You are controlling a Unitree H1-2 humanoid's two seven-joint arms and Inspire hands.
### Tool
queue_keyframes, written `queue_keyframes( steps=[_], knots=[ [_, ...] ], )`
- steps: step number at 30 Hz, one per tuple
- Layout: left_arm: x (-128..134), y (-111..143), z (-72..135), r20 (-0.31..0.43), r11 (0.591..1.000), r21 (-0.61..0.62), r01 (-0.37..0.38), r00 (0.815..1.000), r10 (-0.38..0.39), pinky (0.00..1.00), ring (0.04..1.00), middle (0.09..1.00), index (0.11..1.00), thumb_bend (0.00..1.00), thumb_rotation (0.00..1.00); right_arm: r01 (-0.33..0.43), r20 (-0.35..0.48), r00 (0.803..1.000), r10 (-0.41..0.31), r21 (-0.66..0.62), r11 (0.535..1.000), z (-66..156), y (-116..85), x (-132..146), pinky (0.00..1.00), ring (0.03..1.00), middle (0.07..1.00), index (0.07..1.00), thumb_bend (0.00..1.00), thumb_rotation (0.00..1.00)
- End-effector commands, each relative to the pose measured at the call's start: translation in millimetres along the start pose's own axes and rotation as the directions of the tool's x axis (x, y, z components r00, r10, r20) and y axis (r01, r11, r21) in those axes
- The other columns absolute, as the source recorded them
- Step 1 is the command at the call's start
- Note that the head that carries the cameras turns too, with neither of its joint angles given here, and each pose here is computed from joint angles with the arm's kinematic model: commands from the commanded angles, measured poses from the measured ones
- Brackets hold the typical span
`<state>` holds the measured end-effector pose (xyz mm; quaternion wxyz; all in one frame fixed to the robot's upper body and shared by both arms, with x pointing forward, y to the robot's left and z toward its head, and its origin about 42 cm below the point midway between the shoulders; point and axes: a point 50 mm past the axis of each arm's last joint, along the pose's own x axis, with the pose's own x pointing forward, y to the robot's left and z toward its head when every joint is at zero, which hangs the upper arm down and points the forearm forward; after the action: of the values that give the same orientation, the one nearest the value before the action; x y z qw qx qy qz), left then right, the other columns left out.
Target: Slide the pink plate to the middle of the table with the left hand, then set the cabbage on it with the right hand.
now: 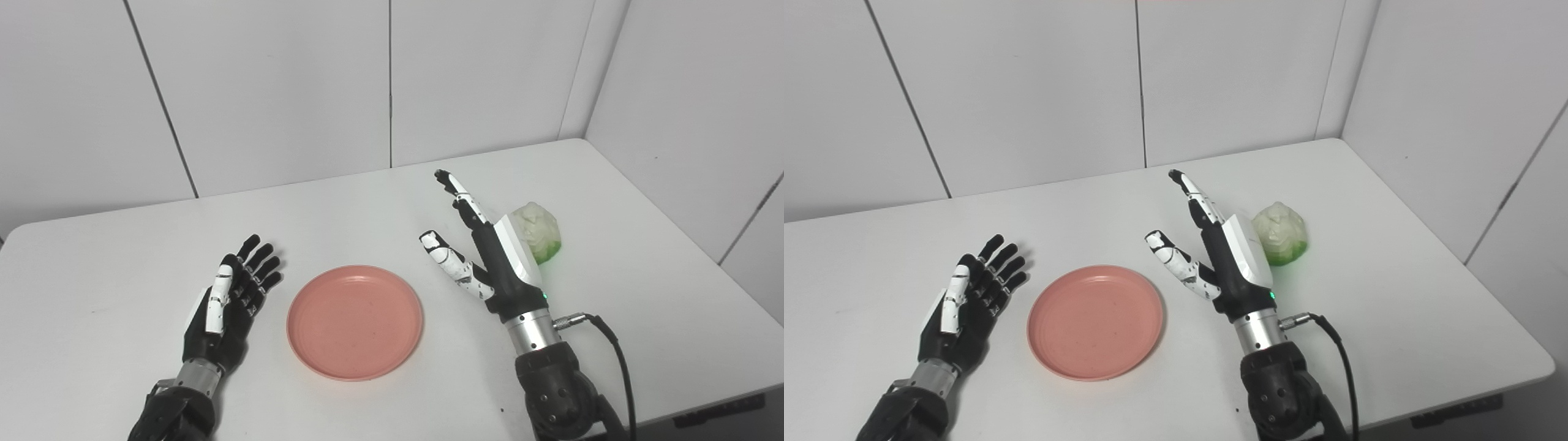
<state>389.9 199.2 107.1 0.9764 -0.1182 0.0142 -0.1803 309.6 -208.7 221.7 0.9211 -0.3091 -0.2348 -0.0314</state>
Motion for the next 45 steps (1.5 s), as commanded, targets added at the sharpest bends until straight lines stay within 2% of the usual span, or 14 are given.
queue_keyframes(
  steps=[1,5,10,15,21,28,35,39,45],
  knots=[
    [-12.3,15.6,-22.6,-0.084,0.999,-0.016,-0.039,0.996,0.037,0.90,0.908,0.920,0.911,0.46,1.00,0.069,0.044,0.997,-0.066,-0.070,0.995,9.3,-16.0,12.2,0.84,0.897,0.918,0.916,0.34,0.95],
    [-12.5,22.4,-24.7,-0.089,0.999,-0.031,-0.034,0.996,0.032,0.90,0.905,0.916,0.906,0.47,1.00,0.102,0.017,0.995,-0.101,-0.148,0.984,8.9,-28.1,16.9,0.80,0.887,0.929,0.935,0.55,0.89],
    [-12.3,32.3,-27.0,-0.096,0.999,-0.038,-0.036,0.995,0.032,0.90,0.898,0.909,0.897,0.47,1.00,0.153,-0.015,0.987,-0.159,-0.187,0.970,3.3,-45.9,19.3,0.84,0.917,0.949,0.941,0.62,0.82],
    [-11.4,39.2,-28.7,-0.098,0.999,-0.040,-0.036,0.995,0.032,0.87,0.884,0.899,0.889,0.47,1.00,0.199,-0.035,0.976,-0.214,-0.243,0.949,-6.6,-61.2,21.2,0.81,0.900,0.940,0.939,0.70,0.77],
    [-10.3,49.3,-29.9,-0.099,0.998,-0.046,-0.031,0.995,0.026,0.87,0.880,0.897,0.890,0.49,0.98,0.214,-0.098,0.963,-0.250,-0.279,0.936,-17.9,-61.4,19.7,0.77,0.893,0.948,0.968,0.83,0.71],
    [-10.8,56.2,-29.1,-0.095,0.997,-0.069,-0.022,0.995,0.015,0.85,0.872,0.891,0.886,0.49,0.98,0.211,-0.164,0.942,-0.293,-0.389,0.896,-27.5,-71.0,18.9,0.69,0.861,0.953,0.965,0.92,0.72],
    [-12.8,57.2,-26.9,-0.096,0.998,-0.060,-0.025,0.995,0.019,0.86,0.871,0.887,0.880,0.48,1.00,0.184,-0.222,0.930,-0.292,-0.405,0.895,-42.4,-82.8,15.8,0.74,0.911,0.988,0.995,0.99,0.69],
    [-14.0,59.5,-26.0,-0.099,0.998,-0.064,-0.026,0.995,0.020,0.86,0.871,0.887,0.878,0.48,1.00,0.149,-0.294,0.912,-0.288,-0.415,0.897,-53.1,-85.7,15.5,0.76,0.944,1.000,1.000,1.00,0.68],
    [-16.2,62.7,-24.7,-0.102,0.997,-0.072,-0.028,0.995,0.020,0.85,0.869,0.887,0.883,0.47,1.00,0.136,-0.328,0.895,-0.301,-0.443,0.886,-63.9,-83.0,16.4,0.80,0.963,1.000,1.000,1.00,0.69]
  ],
)
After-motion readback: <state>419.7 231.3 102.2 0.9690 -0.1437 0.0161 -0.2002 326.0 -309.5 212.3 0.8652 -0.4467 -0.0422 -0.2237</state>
